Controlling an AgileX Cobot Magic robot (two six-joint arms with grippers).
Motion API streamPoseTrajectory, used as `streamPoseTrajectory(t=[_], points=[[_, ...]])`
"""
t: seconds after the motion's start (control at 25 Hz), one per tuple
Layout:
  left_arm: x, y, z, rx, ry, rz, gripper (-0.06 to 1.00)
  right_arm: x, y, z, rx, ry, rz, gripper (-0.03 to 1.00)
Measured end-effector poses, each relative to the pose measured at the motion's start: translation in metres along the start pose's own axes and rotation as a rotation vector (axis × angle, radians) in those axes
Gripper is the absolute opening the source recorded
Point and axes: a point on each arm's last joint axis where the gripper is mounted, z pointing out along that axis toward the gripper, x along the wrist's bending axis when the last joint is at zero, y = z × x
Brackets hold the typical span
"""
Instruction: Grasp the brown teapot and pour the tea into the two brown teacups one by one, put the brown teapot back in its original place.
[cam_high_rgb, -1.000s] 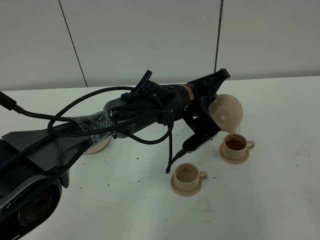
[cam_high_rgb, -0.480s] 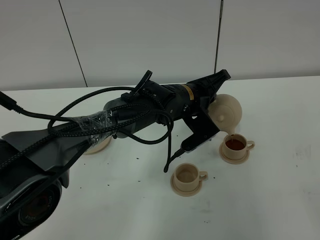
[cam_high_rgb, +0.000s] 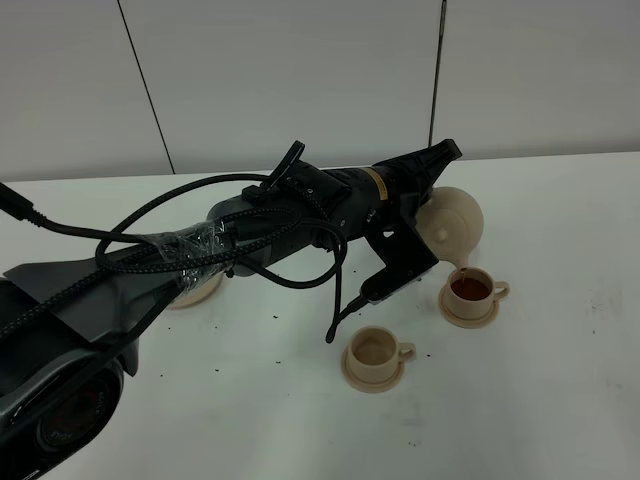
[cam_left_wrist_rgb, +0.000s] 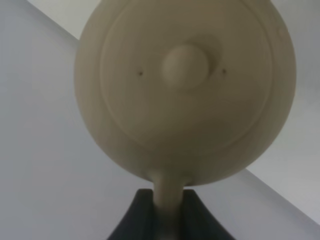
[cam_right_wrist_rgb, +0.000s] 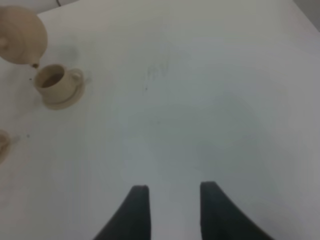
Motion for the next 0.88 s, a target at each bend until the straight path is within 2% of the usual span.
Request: streamPoseTrajectory(t=[0.88], points=[[0.0005, -0.0004, 0.0, 0.004, 0.006, 0.005, 0.17, 0.0, 0.0, 0.0, 0.0, 0.0, 0.0, 0.24]])
